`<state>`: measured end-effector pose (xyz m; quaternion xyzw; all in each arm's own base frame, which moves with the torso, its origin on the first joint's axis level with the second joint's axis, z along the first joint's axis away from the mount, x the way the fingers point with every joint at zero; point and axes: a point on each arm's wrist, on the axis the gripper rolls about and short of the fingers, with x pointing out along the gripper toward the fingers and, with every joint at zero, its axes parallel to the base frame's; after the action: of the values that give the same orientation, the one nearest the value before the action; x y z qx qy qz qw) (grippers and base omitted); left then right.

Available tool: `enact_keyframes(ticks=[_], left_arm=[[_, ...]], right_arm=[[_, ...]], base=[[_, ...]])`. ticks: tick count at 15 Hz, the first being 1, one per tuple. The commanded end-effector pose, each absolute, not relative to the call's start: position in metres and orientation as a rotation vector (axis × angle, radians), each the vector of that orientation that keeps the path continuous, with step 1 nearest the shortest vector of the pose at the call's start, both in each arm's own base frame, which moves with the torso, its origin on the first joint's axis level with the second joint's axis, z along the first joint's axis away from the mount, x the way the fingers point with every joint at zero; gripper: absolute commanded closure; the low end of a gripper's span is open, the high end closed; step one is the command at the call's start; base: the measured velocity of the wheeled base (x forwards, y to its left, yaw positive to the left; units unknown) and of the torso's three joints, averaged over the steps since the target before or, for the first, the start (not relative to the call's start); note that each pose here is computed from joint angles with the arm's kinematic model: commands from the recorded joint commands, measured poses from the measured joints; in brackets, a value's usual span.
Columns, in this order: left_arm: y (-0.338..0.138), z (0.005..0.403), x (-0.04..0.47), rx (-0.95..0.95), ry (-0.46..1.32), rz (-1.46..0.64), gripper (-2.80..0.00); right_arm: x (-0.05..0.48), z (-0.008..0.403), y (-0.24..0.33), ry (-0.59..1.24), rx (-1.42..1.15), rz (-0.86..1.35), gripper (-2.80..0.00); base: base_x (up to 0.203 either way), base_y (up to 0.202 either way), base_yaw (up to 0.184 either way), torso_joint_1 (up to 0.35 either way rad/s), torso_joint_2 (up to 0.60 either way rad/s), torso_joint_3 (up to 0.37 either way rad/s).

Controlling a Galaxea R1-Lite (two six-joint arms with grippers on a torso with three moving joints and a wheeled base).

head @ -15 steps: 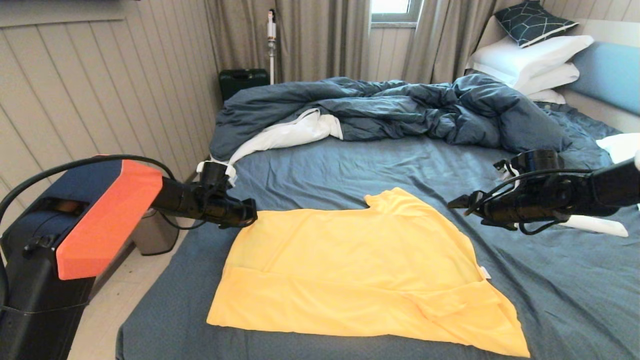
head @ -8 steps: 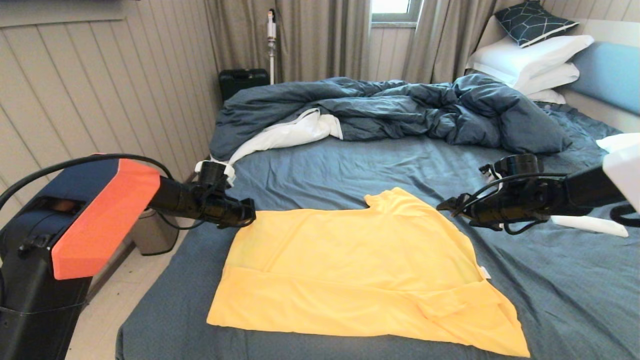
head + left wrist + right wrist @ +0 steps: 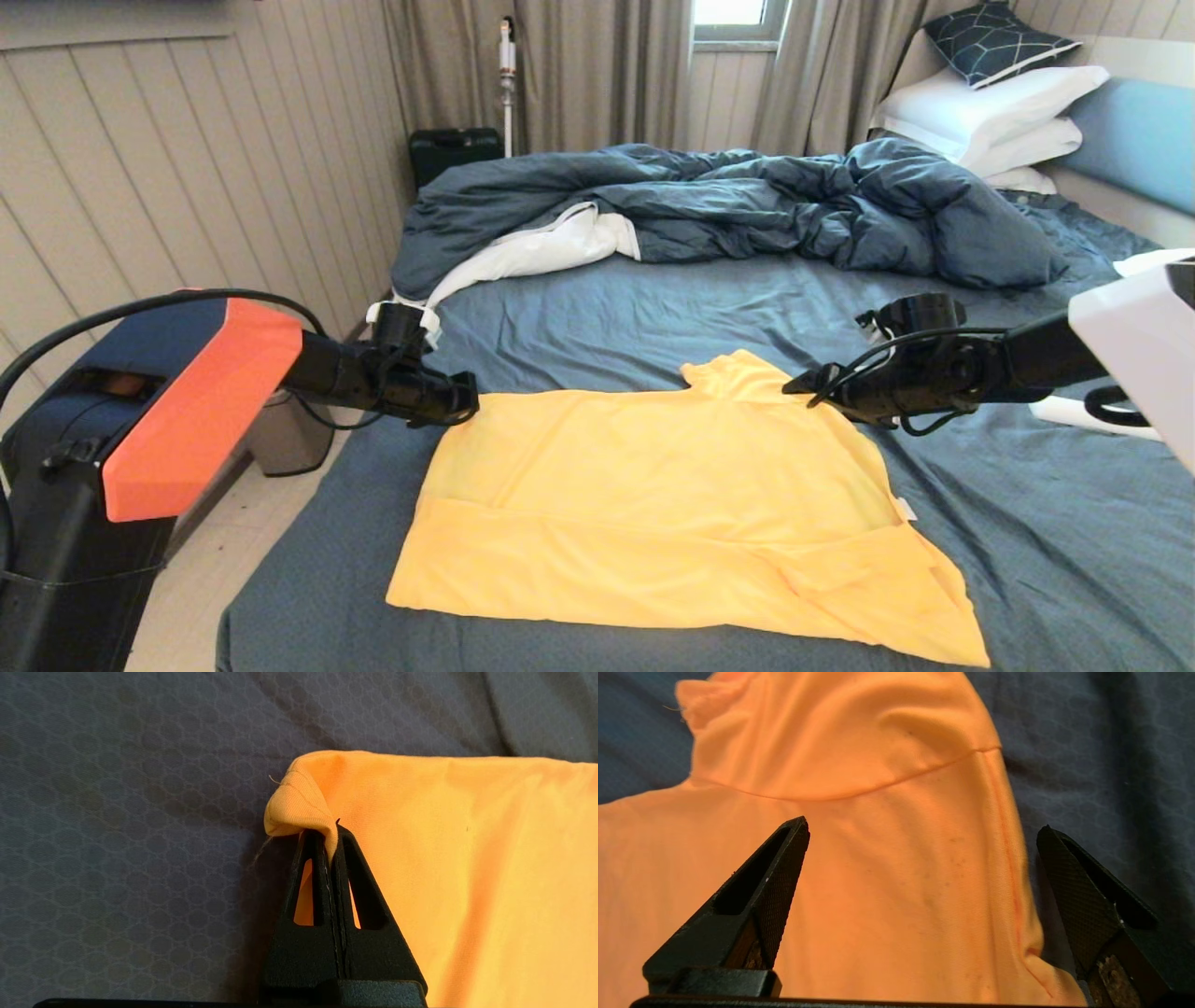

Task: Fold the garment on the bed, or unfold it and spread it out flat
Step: Fold the yellow T-shirt

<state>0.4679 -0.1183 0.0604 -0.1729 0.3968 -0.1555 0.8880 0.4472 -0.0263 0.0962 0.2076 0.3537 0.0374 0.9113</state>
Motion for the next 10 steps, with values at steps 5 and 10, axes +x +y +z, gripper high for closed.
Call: enact_keyframes(ticks=[5,10], left_arm=[[-0.119,0.06,0.468,-0.361,0.825,-0.323,0.0],[-0.119,0.058,0.469,-0.361,0.825,-0.321,0.0]], right_arm=[[0.449,0.093,-0.03,0.732,0.44,0.067,-2.8],[0.459,0.086,-0.026,0.733,0.472,0.063,-2.8]], base=[[0.0,0.0,0.0,0.0,0.0,0.0],[0.0,0.0,0.0,0.0,0.0,0.0]])
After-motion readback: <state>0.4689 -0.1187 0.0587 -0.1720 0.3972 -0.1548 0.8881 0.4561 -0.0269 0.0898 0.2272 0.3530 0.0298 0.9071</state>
